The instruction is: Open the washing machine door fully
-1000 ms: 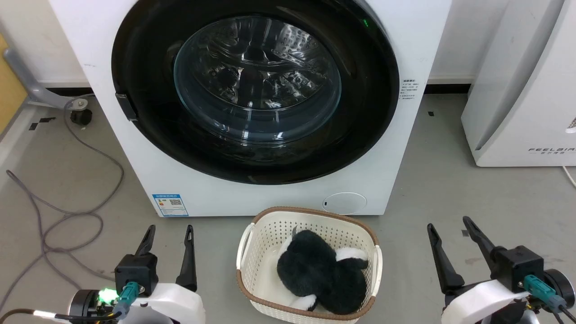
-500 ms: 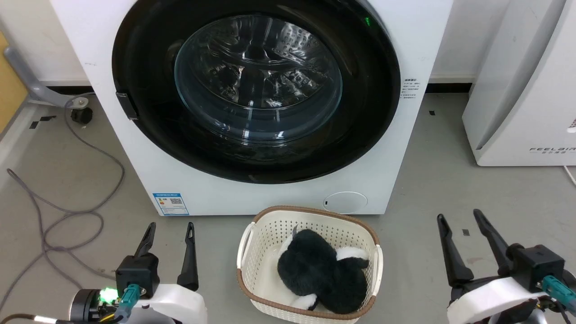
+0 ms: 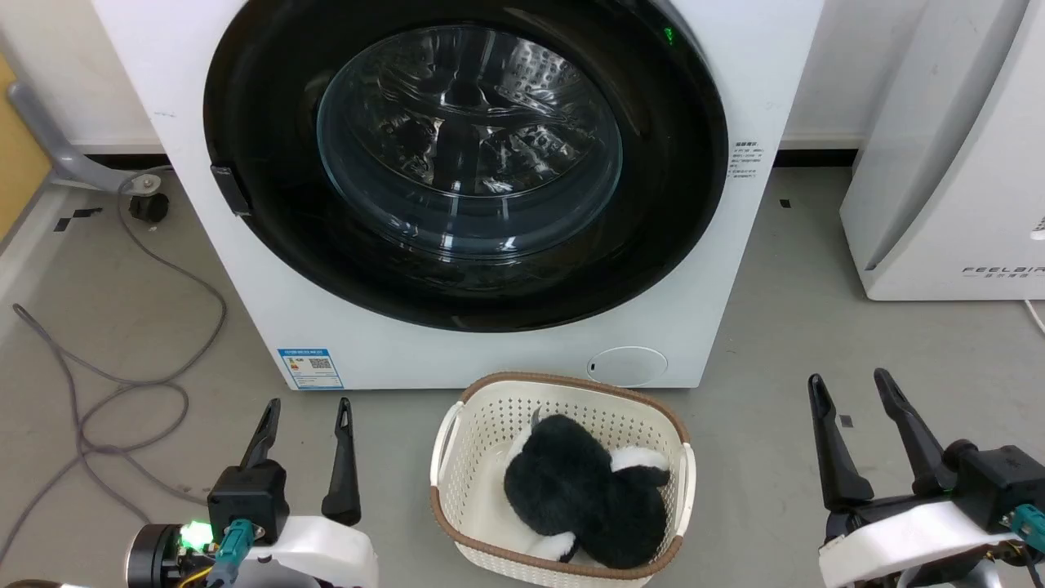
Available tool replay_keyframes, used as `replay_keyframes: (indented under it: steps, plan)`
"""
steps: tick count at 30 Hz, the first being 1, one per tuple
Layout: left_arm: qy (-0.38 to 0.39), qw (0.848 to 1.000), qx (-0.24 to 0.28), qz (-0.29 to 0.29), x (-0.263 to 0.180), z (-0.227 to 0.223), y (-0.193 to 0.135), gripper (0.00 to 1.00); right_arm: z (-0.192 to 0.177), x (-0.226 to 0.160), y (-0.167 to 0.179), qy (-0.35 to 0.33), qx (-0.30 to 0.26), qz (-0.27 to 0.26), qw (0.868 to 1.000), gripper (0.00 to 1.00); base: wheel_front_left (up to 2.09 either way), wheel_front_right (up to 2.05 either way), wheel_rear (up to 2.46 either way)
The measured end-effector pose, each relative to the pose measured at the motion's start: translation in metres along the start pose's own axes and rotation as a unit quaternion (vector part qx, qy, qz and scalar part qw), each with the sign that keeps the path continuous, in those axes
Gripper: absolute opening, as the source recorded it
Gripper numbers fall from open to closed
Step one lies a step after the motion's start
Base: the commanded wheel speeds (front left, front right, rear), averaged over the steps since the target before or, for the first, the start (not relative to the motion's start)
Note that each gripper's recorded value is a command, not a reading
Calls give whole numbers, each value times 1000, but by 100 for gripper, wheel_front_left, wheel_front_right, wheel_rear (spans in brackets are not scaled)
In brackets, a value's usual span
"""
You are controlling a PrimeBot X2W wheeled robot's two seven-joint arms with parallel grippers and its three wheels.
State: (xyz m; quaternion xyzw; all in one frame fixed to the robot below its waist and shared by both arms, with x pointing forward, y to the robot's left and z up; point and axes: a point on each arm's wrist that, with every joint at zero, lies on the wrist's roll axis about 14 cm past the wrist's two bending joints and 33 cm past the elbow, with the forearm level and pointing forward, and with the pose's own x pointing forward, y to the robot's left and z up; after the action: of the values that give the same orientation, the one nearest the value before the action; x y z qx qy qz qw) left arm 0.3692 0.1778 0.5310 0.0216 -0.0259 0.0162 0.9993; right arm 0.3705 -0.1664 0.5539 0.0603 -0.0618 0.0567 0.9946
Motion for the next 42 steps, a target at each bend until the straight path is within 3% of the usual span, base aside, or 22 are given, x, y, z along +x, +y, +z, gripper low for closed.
replay_keyframes:
  steps: [3,4,5,10,15,16,25,33,42]
  plan:
    - [-3,1000,-1,2,0,1,0,100,2,0,1,-4,9,0,1000,100,0,0,0]
    - [-4,1000,-1,2,0,1,0,100,3,1,1,-7,10,0,1000,37,0,0,0]
    - [-5,1000,-1,2,0,1,0,100,4,1,1,-10,12,1,1000,0,0,0,0]
    - [-9,1000,-1,4,0,3,0,100,7,1,0,-19,37,-1,999,0,0,0,0]
    - [-15,1000,-1,7,0,4,0,100,8,1,-6,-31,113,-13,993,0,0,0,0]
    - [-19,1000,-1,9,0,5,1,100,0,-1,-13,-30,202,-30,978,0,0,0,0]
    - [-24,1000,0,12,1,6,1,100,-7,3,-15,-42,369,-47,927,0,0,0,0]
    - [-33,999,0,16,5,8,2,100,-1,17,-34,-57,444,-61,892,0,0,0,0]
    - [-40,999,2,21,16,7,4,100,7,55,-52,-61,488,-57,869,0,0,0,0]
